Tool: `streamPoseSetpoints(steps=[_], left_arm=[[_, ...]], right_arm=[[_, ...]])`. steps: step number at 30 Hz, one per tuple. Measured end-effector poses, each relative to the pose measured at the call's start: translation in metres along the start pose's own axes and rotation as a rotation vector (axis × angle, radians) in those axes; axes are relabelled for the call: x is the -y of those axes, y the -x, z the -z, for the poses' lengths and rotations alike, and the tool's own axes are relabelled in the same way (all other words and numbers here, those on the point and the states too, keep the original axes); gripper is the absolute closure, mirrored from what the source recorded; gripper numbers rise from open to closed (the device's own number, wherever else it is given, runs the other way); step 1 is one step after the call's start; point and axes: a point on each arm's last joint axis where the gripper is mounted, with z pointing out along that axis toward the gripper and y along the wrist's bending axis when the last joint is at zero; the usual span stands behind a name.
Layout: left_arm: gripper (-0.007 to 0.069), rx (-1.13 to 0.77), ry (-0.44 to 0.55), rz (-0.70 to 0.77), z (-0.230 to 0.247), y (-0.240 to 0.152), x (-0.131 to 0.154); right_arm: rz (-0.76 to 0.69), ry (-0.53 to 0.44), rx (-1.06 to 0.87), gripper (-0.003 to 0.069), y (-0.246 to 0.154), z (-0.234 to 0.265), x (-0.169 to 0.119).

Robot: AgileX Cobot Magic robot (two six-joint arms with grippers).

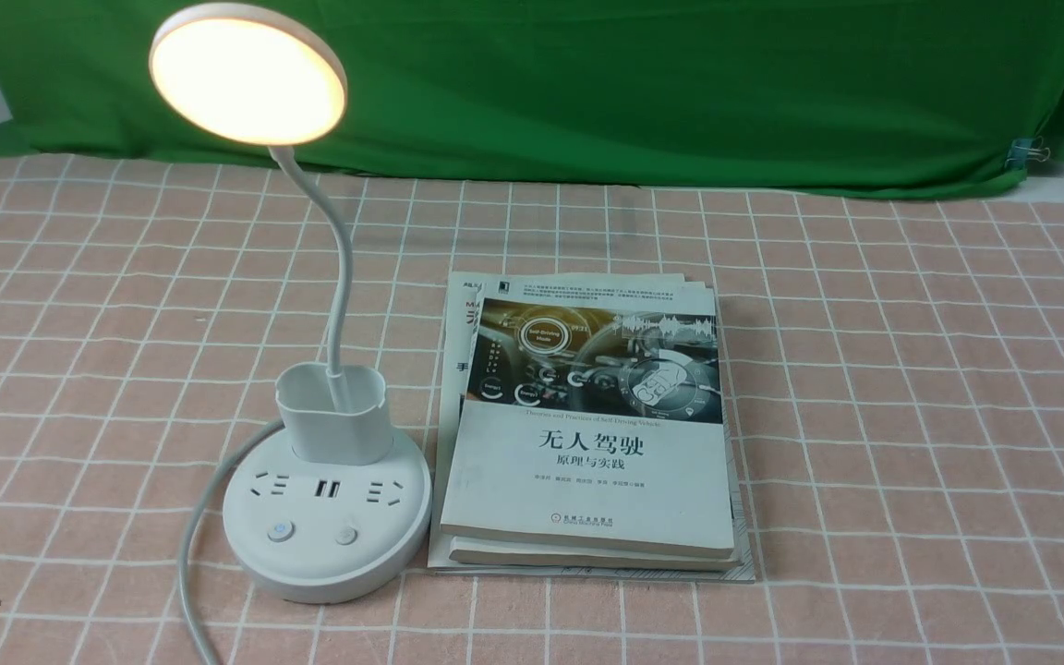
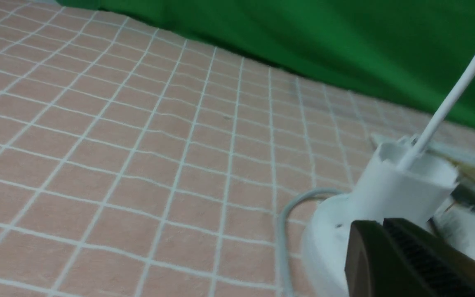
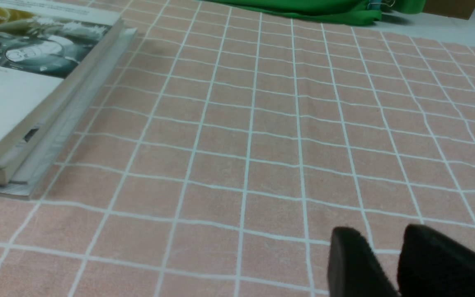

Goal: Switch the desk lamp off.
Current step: Use the left arm to press the button switch on the lamp holder

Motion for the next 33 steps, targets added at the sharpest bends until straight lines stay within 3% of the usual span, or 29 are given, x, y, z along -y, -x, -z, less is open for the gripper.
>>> streamPoseSetpoints(steps=[1, 6, 13, 19, 22, 30, 33], left_arm=[[0.0622, 0.005, -0.002, 0.015, 0.000, 0.000, 0.000], [0.0622, 0.107, -0.043, 0.401, 0.001, 0.010, 0.002], [0.0622, 0.168, -0.033, 0.453, 0.001, 0.015, -0.001], [0.0622, 0.064, -0.098, 0.307, 0.004, 0.055, 0.021], [0.0622, -0.083, -0.091, 0.219, -0.007, 0.076, 0.032], [0.0622, -0.752, -0.072, 0.003, -0.077, 0.080, 0.042], [0.0622, -0.855, -0.089, -0.026, -0.099, 0.075, 0.046]], right_arm=[[0.000, 0.000, 0.000, 0.0419, 0.000, 0.000, 0.000], [0.000, 0.000, 0.000, 0.0419, 0.000, 0.000, 0.000], [0.000, 0.000, 0.000, 0.0419, 0.000, 0.000, 0.000], [0.000, 0.000, 0.000, 0.0419, 0.000, 0.000, 0.000], [0.000, 0.000, 0.000, 0.0419, 0.000, 0.000, 0.000], [0.000, 0.000, 0.000, 0.0419, 0.000, 0.000, 0.000], [0.000, 0.000, 0.000, 0.0419, 0.000, 0.000, 0.000]])
